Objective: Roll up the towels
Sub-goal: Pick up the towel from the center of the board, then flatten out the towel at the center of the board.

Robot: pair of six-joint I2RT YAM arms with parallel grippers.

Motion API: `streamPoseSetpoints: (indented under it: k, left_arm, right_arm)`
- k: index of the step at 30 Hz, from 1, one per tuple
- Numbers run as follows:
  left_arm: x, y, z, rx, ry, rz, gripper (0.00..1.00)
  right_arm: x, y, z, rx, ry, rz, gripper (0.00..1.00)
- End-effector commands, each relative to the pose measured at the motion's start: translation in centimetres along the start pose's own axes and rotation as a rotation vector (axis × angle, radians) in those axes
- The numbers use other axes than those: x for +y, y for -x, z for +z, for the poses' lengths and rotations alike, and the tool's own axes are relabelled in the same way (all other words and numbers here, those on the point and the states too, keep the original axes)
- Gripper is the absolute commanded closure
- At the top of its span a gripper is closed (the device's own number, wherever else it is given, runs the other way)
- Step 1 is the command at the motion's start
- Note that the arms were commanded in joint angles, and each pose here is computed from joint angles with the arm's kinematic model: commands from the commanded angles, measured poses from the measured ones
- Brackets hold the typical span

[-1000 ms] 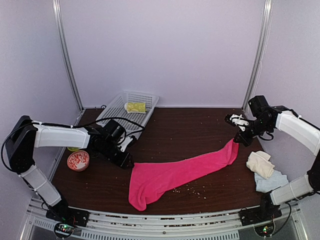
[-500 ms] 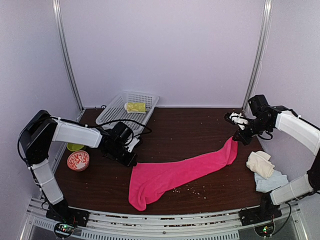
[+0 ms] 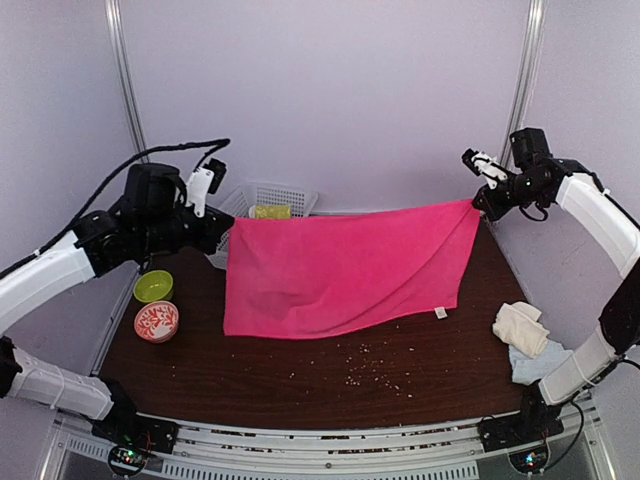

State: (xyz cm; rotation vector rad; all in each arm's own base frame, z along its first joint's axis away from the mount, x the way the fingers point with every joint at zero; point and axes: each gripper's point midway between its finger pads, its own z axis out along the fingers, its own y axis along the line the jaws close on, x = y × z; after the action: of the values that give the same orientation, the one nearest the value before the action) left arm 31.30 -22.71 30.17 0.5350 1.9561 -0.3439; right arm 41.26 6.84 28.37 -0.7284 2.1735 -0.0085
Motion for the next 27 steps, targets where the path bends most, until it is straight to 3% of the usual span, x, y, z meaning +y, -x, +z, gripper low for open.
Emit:
streamPoseSetpoints:
  k: [1, 5, 12, 19, 23, 27]
  left_arm:
    - [2.5, 1.0, -3.9, -0.014, 0.112, 0.014, 1.0]
    - [3.2, 1.9, -7.0, -0.047, 0.13, -0.006, 1.0]
    - [2.7, 2.4, -10.5, -0.096, 0.07, -0.033, 1.0]
    - [0.2, 2.7, -14.7, -0.173, -0.112, -0.038, 1.0]
    - [-1.9, 2.3, -15.7, -0.156, -0.242, -0.035, 1.0]
    - [-0.8, 0.8, -14.2, -0.11, -0.172, -0.078, 1.0]
  right_arm:
    - [-2.1, 3.8, -3.0, -0.098, -0.062, 0.048, 1.0]
    - [-2.3, 5.6, -6.1, -0.184, -0.088, 0.043, 1.0]
    - [-0.1, 5.3, -10.9, -0.261, -0.066, 0.017, 1.0]
    - [5.6, 2.4, -15.9, -0.322, 0.078, -0.067, 1.0]
    - [8.9, 0.0, -18.6, -0.337, 0.167, -0.122, 1.0]
    - [10.1, -3.2, -16.3, -0.27, 0.208, -0.119, 0.98]
